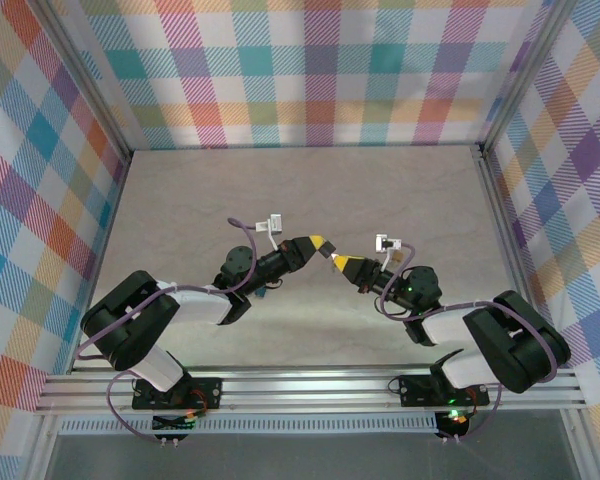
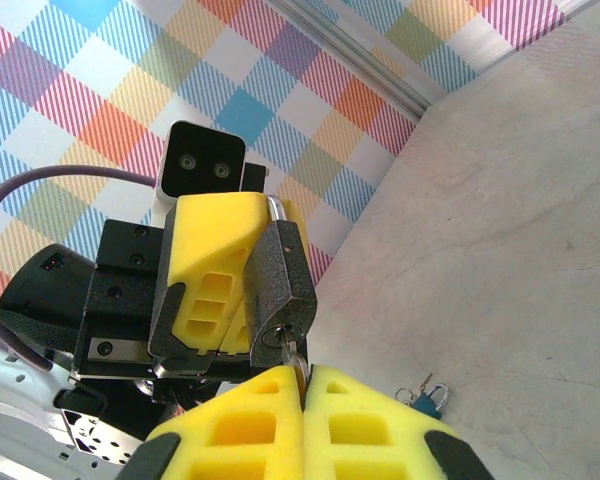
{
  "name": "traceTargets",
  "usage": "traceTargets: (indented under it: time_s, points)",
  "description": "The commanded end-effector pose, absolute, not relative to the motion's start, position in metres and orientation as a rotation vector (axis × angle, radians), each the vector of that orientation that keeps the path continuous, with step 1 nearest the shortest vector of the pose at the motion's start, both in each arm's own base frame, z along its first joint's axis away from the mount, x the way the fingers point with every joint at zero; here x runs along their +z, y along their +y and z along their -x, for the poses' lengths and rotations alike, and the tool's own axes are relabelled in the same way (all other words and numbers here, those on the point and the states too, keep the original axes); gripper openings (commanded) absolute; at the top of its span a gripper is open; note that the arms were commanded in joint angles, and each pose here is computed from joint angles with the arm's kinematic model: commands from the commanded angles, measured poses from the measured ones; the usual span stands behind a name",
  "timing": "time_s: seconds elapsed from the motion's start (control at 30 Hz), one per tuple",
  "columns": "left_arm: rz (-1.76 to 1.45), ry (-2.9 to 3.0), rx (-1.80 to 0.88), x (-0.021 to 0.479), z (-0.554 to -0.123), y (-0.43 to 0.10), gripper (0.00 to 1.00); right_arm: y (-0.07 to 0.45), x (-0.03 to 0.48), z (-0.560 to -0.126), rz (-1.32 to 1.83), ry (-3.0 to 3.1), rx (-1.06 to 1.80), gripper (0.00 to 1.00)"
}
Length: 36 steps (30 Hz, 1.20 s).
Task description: Lock with the key
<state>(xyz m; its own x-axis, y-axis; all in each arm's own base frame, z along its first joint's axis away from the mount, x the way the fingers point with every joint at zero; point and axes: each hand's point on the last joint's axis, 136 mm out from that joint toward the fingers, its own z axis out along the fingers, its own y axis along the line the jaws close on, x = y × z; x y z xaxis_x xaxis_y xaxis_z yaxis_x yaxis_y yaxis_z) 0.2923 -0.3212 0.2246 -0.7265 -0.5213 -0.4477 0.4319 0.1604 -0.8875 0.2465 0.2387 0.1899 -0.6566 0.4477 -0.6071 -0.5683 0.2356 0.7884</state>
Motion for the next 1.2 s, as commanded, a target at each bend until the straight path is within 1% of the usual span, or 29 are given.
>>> traceTargets:
  time_s: [0.0,0.3,0.53,0.73,1.0,1.17]
  points:
    - [0.196,1.443,-1.65,0.285,-0.311,-0.286,0.0,0.234,0.175,-0.237,0.118,1.722,1.531,0.0]
    - [0.218,1.436,-1.64,0.286,-0.318,-0.283,0.0,0.229,0.167,-0.229,0.108,1.744,1.527,0.0]
    - [0.241,1.49,-1.633,0.268,-0.329,-0.28,0.0,0.222,0.161,-0.221,0.096,1.758,1.502,0.0]
    - [0.264,1.6,-1.643,0.232,-0.34,-0.287,0.0,0.214,0.169,-0.221,0.104,1.777,1.416,0.0]
    - [0.299,1.773,-1.643,0.176,-0.353,-0.3,0.0,0.189,0.192,-0.21,0.137,1.783,1.206,0.0]
    - [0.326,1.879,-1.618,0.144,-0.359,-0.305,0.0,0.185,0.195,-0.203,0.162,1.801,1.174,0.0]
